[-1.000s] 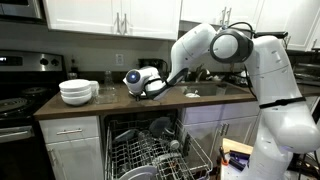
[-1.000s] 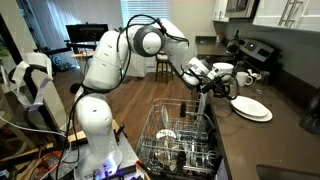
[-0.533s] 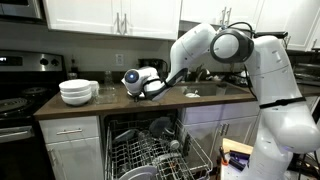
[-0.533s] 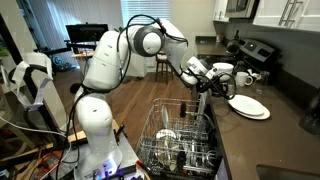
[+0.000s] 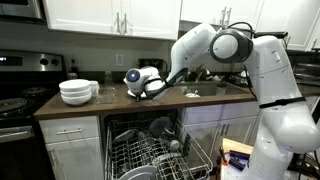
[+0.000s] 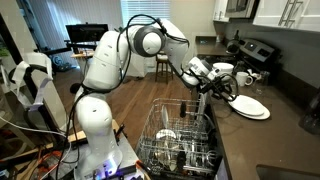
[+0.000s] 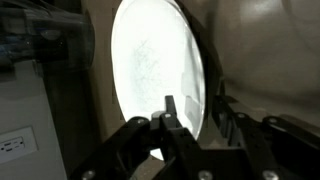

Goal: Take a plate from the counter and put it in dishwasher

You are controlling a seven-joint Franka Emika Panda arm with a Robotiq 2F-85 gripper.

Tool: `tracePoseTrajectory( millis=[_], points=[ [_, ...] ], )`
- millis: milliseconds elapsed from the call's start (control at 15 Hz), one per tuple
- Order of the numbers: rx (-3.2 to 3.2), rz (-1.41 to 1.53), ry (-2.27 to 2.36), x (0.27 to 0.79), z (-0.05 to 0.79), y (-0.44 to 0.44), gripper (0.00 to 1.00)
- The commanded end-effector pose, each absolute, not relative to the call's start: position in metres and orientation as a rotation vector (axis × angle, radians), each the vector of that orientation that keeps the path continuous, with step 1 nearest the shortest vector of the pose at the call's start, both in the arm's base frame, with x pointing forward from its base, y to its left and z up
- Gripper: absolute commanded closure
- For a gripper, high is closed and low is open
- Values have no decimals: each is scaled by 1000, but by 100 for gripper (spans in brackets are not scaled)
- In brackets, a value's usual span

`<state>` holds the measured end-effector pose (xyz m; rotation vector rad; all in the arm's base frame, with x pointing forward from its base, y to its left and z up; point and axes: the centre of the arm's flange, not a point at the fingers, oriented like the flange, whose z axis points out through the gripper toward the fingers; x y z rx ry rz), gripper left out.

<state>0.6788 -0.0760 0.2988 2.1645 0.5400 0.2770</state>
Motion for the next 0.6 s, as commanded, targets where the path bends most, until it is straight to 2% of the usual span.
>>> tracePoseTrajectory(
  millis=[0, 67, 200, 333, 400, 533],
  points=[
    [2167, 274, 533, 677, 304, -87, 84],
    [2164, 274, 531, 676, 306, -87, 92],
    [2156, 271, 527, 675, 309, -84, 97],
    [2139, 278, 528, 674, 311, -80, 99],
    [2123, 281, 524, 674, 314, -79, 95],
    [2082, 290, 514, 672, 319, -76, 95]
  ],
)
